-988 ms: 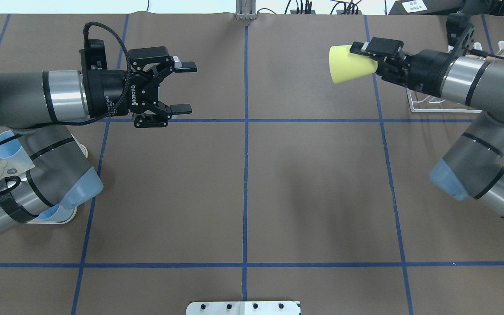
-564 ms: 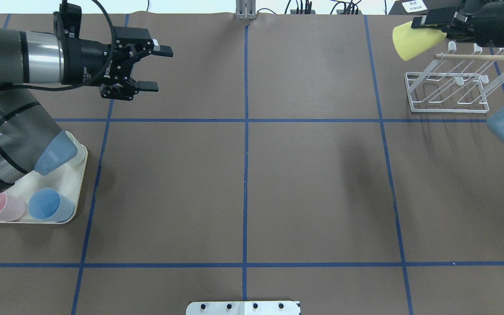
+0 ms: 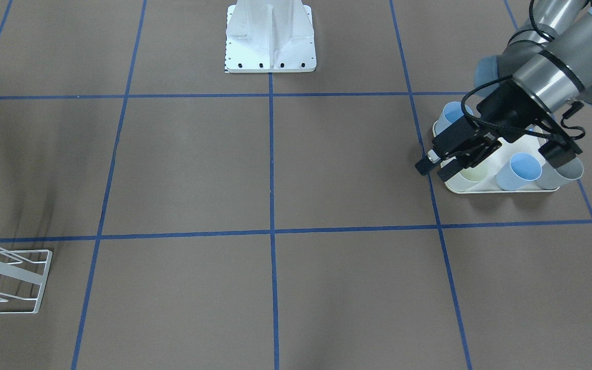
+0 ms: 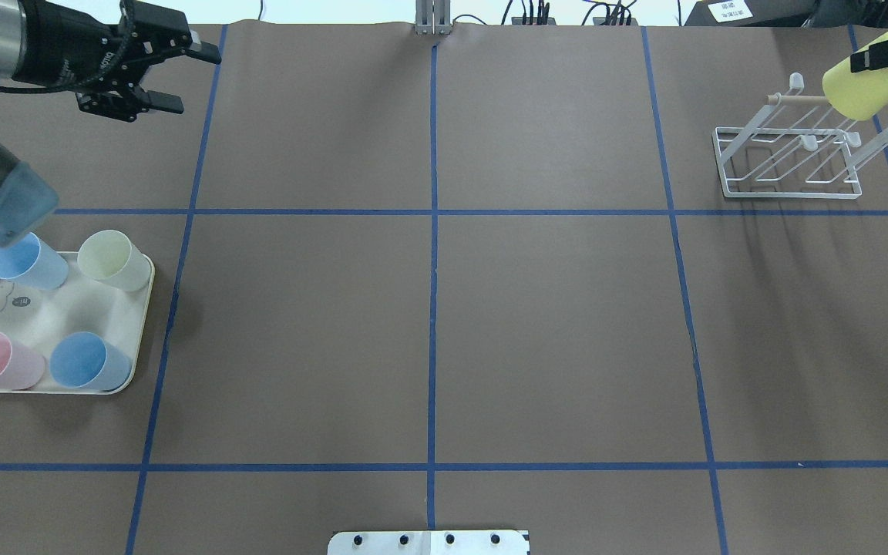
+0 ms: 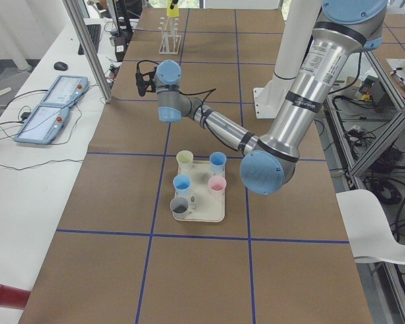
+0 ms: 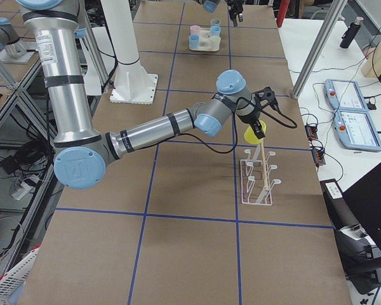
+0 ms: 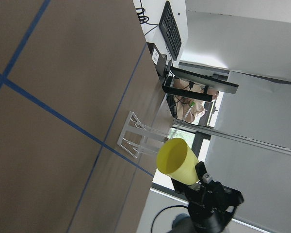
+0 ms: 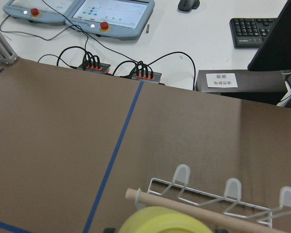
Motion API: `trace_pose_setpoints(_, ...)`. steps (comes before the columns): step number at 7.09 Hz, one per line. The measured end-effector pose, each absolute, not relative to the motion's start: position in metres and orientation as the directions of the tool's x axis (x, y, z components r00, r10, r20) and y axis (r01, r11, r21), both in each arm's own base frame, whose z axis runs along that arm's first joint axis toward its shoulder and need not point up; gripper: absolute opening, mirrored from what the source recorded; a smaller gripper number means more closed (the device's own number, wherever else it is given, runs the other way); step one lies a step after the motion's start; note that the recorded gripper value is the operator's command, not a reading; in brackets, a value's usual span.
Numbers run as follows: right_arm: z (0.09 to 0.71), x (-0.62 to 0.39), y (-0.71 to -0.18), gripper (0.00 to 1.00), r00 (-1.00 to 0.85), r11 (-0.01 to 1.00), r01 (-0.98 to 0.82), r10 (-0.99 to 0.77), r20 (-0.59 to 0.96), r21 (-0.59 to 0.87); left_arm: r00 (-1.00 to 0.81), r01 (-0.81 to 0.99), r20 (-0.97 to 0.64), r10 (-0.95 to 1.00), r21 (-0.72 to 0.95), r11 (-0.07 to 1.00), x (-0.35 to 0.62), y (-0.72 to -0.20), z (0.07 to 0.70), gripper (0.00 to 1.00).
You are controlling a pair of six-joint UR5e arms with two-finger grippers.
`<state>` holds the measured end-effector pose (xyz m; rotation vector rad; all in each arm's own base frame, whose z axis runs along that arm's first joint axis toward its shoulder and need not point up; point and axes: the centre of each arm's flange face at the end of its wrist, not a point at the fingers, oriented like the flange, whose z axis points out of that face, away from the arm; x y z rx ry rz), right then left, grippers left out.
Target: Transfer IKEA cup to right arm and place on rack
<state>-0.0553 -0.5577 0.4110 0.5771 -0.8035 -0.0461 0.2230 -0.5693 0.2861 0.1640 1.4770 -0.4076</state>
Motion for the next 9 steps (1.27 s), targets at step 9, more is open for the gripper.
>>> trace_pose_setpoints(9, 0.437, -0.121, -0.566, 0.0, 0.75, 0.909, 0.033, -0.298, 0.59, 0.416, 0.162, 0.37, -0.979, -0.12, -0.052, 0.928, 0.199, -0.566, 0.338, 1.0)
